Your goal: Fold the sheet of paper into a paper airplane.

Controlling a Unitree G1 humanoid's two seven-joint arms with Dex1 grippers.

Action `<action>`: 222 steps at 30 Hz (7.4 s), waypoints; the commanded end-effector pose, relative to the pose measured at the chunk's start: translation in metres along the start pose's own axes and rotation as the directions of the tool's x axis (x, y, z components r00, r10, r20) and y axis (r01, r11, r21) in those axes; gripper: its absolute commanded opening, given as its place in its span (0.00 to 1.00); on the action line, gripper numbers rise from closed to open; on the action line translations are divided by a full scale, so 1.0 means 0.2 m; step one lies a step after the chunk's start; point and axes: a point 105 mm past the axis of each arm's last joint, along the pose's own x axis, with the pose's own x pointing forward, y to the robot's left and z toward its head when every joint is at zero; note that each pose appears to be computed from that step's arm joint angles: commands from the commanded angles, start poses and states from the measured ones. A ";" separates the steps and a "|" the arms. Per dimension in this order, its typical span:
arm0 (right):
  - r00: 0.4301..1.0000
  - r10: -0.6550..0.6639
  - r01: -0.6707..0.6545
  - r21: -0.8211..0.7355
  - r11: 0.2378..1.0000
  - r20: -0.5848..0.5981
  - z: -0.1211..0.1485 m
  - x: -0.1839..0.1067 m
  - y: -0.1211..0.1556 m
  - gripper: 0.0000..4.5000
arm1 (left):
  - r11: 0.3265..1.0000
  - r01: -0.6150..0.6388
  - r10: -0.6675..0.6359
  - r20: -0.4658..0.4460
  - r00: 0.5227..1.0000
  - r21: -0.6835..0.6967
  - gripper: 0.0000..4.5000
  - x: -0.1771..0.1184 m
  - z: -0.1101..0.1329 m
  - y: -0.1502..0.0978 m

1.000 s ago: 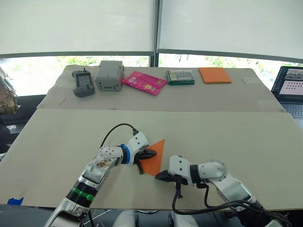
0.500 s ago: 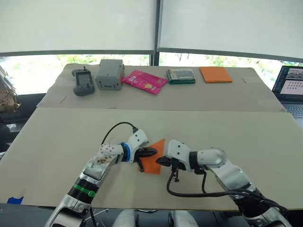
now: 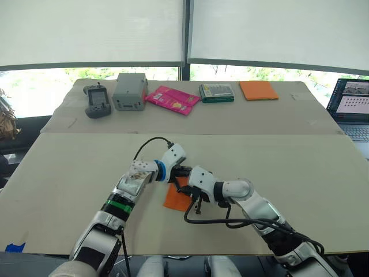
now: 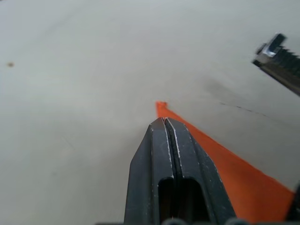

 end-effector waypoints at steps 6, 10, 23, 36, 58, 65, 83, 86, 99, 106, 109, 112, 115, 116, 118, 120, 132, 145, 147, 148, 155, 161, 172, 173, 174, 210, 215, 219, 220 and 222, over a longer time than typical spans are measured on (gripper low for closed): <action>0.990 -0.006 0.015 0.063 0.998 -0.140 -0.20 -0.03 0.04 0.00 | 0.998 0.047 -0.046 -0.010 0.999 0.039 0.01 0.04 -0.01 0.00; 0.990 -0.016 0.025 0.064 0.998 -0.142 -0.20 -0.02 0.02 0.00 | 0.997 0.067 -0.067 -0.020 0.998 0.038 0.01 -0.05 -0.09 -0.02; 0.988 0.022 -0.016 0.040 0.999 -0.151 -0.21 0.02 0.00 0.00 | 0.999 -0.039 0.040 -0.093 0.995 0.007 0.01 -0.41 -0.34 -0.07; 0.993 0.036 -0.049 -0.114 0.992 -0.109 -0.06 -0.12 -0.09 0.00 | 0.997 0.059 -0.063 -0.078 0.995 -0.050 0.01 -0.49 -0.29 -0.25; 0.996 -0.044 0.032 -0.158 0.987 -0.074 0.10 -0.33 -0.21 0.00 | 0.974 0.128 -0.115 0.075 0.991 -0.189 0.01 -0.43 -0.10 -0.24; 0.986 -0.136 0.121 -0.146 0.982 -0.095 0.12 -0.47 -0.28 0.00 | 0.953 0.173 -0.141 0.143 0.980 -0.247 0.01 -0.46 0.02 -0.22; 0.943 -0.277 0.262 -0.102 0.960 -0.183 -0.01 -0.61 -0.31 0.00 | 0.680 0.192 -0.143 0.129 0.981 -0.707 0.77 -0.32 0.33 -0.07; 0.942 -0.277 0.262 -0.102 0.960 -0.189 -0.02 -0.62 -0.30 0.00 | 0.666 0.158 -0.174 0.054 0.983 -0.729 0.77 -0.30 0.32 -0.07; 0.928 -0.315 0.301 -0.098 0.949 -0.198 -0.03 -0.66 -0.30 0.00 | 0.684 0.142 -0.298 -0.097 0.950 -0.715 0.77 -0.17 0.28 -0.16; 0.927 -0.319 0.304 -0.101 0.947 -0.197 -0.02 -0.66 -0.30 0.00 | 0.662 0.092 -0.279 -0.131 0.951 -0.744 0.28 -0.15 0.23 -0.14; 0.927 -0.320 0.305 -0.105 0.947 -0.197 -0.02 -0.66 -0.31 0.00 | 0.635 0.048 -0.246 -0.143 0.959 -0.771 0.07 -0.15 0.20 -0.12; 0.925 -0.326 0.309 -0.113 0.944 -0.194 -0.01 -0.67 -0.33 0.00 | 0.585 0.012 -0.208 -0.135 0.969 -0.811 0.01 -0.16 0.18 -0.11; 0.925 -0.332 0.313 -0.124 0.942 -0.187 0.00 -0.67 -0.34 0.00 | 0.502 -0.034 -0.098 -0.096 0.991 -0.864 0.01 -0.17 0.17 -0.04; 0.925 -0.333 0.313 -0.127 0.941 -0.185 0.01 -0.67 -0.35 0.00 | 0.481 -0.057 -0.054 -0.095 0.994 -0.875 0.01 -0.18 0.16 -0.01; 0.924 -0.337 0.316 -0.133 0.939 -0.180 0.01 -0.67 -0.35 0.00 | 0.419 -0.076 0.021 -0.074 0.997 -0.905 0.01 -0.19 0.16 0.03; 0.924 -0.338 0.317 -0.136 0.939 -0.177 0.02 -0.67 -0.36 0.00 | 0.336 -0.056 0.101 -0.024 0.995 -0.940 0.01 -0.19 0.17 0.06; 0.932 -0.326 0.302 -0.159 0.940 -0.158 0.04 -0.63 -0.38 0.00 | 0.220 -0.069 0.173 -0.030 0.984 -0.973 0.18 -0.13 0.16 -0.04; 0.970 -0.231 0.232 -0.003 0.973 0.074 0.24 -0.40 -0.22 0.06 | 0.450 -0.119 0.147 -0.058 0.987 -0.885 1.00 -0.68 0.06 0.07; 0.965 -0.233 0.228 0.051 0.972 0.119 0.28 -0.35 -0.20 0.19 | 0.526 -0.165 0.136 -0.109 0.985 -0.835 1.00 -0.74 0.04 0.04; 0.969 -0.218 0.212 0.056 0.976 0.120 0.29 -0.33 -0.17 0.27 | 0.564 -0.205 0.149 -0.146 0.978 -0.800 1.00 -0.77 0.03 0.04; 0.960 -0.266 0.260 0.068 0.963 0.089 0.31 -0.18 -0.17 0.81 | 0.839 -0.310 0.276 -0.141 0.951 -0.447 1.00 -0.86 -0.01 0.05; 0.919 -0.393 0.392 0.063 0.918 0.014 0.28 -0.13 -0.26 0.99 | 0.877 -0.124 0.101 -0.075 0.992 -0.464 1.00 -0.85 0.00 -0.04; 0.926 -0.378 0.378 0.004 0.926 0.002 0.29 -0.10 -0.24 0.40 | 0.913 0.021 -0.039 -0.035 0.999 -0.407 1.00 -0.88 0.05 -0.14; 0.928 -0.371 0.371 -0.019 0.928 0.000 0.28 -0.11 -0.24 0.34 | 0.917 0.025 -0.043 -0.034 0.998 -0.399 1.00 -0.89 0.06 -0.14; 0.932 -0.362 0.361 -0.049 0.931 -0.002 0.28 -0.12 -0.24 0.26 | 0.919 0.024 -0.041 -0.035 0.999 -0.393 1.00 -0.90 0.06 -0.14; 0.996 0.091 -0.068 -0.814 0.576 -0.019 0.10 -0.30 -0.23 0.00 | 0.983 0.179 -0.172 0.174 0.970 -0.028 0.51 -0.50 0.15 -0.04; 0.996 0.091 -0.073 -0.811 0.581 -0.024 0.09 -0.30 -0.22 0.00 | 0.981 0.191 -0.187 0.135 0.973 -0.016 0.14 -0.44 0.09 -0.03; 0.995 0.094 -0.075 -0.809 0.583 -0.024 0.09 -0.30 -0.22 0.00 | 0.977 0.213 -0.210 0.099 0.973 -0.018 0.01 -0.40 0.03 -0.04; 0.995 0.096 -0.074 -0.808 0.584 -0.022 0.09 -0.30 -0.21 0.00 | 0.977 0.214 -0.211 0.092 0.973 -0.015 0.01 -0.38 0.02 -0.03; 0.995 0.098 -0.072 -0.807 0.586 -0.018 0.09 -0.31 -0.21 0.00 | 0.982 0.188 -0.187 0.077 0.979 -0.005 0.01 -0.35 0.00 0.00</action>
